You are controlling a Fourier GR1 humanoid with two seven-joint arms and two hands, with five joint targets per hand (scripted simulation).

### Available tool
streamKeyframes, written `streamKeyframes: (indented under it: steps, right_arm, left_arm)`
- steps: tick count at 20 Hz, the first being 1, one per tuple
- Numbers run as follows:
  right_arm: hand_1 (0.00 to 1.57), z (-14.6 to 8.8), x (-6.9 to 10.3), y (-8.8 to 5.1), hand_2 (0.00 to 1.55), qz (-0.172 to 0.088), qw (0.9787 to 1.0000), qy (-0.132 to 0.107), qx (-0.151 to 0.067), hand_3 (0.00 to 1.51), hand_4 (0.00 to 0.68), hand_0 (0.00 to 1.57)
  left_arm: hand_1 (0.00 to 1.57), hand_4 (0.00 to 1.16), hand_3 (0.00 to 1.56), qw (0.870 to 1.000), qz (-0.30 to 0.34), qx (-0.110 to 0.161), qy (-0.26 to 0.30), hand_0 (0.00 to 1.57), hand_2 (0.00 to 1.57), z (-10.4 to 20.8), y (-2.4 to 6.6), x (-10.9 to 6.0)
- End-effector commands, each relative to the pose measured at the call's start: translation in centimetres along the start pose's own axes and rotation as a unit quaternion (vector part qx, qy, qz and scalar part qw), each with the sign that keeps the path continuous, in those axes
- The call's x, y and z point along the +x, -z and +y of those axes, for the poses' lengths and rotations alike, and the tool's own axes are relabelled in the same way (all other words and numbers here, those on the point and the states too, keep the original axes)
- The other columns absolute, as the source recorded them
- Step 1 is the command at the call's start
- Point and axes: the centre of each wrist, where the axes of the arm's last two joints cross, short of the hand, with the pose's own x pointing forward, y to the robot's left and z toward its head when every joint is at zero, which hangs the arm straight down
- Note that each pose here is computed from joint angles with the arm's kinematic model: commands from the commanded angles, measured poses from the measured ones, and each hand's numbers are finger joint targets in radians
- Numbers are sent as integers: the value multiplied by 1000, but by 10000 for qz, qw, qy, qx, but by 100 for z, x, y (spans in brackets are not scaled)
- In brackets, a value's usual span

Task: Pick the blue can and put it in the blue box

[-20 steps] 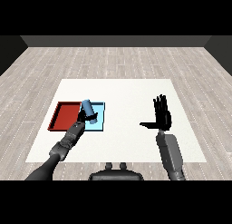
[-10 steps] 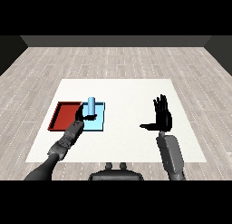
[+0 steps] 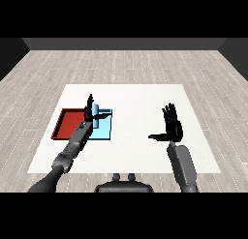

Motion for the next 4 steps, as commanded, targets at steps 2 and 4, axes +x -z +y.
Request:
streamKeyframes:
  steps: [2,4]
  right_arm:
    - [0,-98,-76,-15,0,263,9995,-165,87,0,0,0]
    - [0,2,-130,-230,0,457,9986,-168,222,0,0,0]
  left_arm:
    - [0,0,0,9809,-831,-991,-1453,0,0,-29,-53,156]
    - [0,0,0,9747,-650,-1206,-1768,0,0,-82,-396,-17]
